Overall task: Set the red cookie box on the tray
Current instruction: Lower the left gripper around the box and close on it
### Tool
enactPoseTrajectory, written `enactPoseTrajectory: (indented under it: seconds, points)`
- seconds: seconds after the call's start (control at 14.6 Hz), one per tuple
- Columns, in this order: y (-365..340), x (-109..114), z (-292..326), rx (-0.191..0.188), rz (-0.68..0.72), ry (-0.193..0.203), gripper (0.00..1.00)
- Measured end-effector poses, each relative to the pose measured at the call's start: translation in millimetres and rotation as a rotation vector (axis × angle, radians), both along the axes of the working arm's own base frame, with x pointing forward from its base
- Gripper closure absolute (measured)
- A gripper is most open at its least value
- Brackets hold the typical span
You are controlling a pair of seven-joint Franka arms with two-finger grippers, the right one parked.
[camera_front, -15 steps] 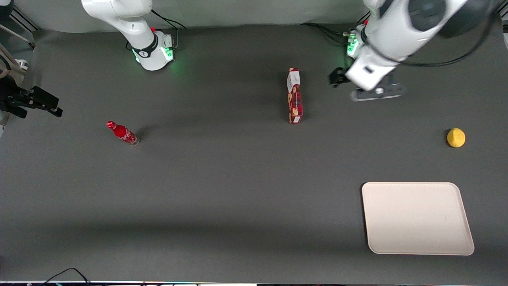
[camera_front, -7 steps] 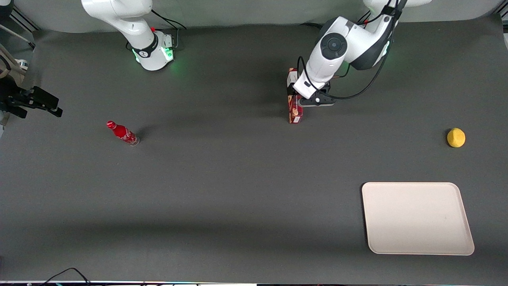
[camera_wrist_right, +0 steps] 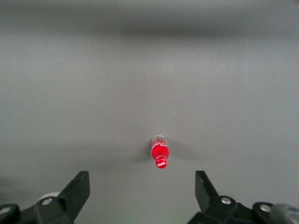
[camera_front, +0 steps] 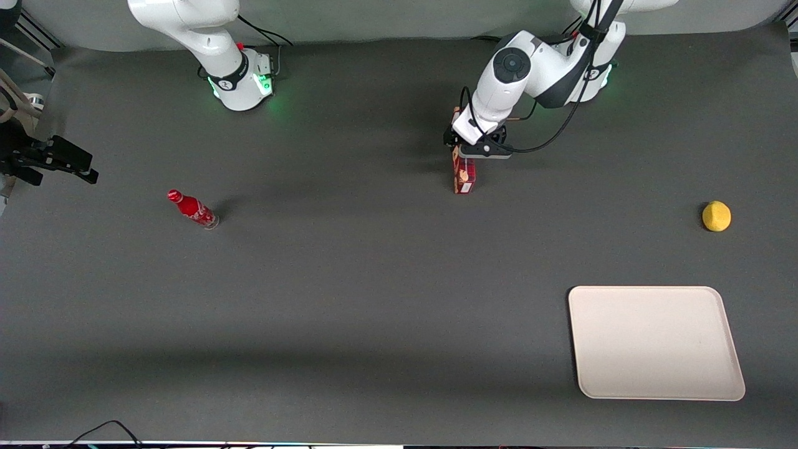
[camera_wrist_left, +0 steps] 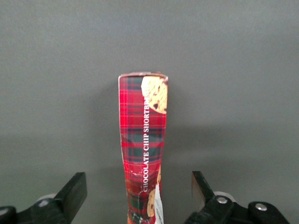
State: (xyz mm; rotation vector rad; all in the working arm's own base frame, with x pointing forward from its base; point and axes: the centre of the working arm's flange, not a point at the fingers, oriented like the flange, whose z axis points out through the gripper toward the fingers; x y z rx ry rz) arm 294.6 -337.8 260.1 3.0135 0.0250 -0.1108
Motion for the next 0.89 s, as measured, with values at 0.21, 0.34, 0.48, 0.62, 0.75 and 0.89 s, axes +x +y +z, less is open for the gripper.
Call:
enactPoseTrajectory:
  seconds: [0.21, 0.34, 0.48, 0.62, 0.75, 0.89]
  points:
    - [0.0, -5.7, -12.6, -0.01, -0.017, 0.004, 0.0]
    - [-1.1, -7.3, -18.7, -0.017, -0.028, 0.009, 0.0]
    - [-1.4, -10.2, -27.3, -0.031, -0.03, 0.01, 0.0]
    - [-2.5, -14.3, -37.1, -0.033, -0.033, 0.028, 0.02]
    - [-4.4, -17.1, -42.4, -0.024, -0.023, 0.033, 0.11]
    - [-6.0, -17.9, -42.4, -0.013, -0.012, 0.026, 0.33]
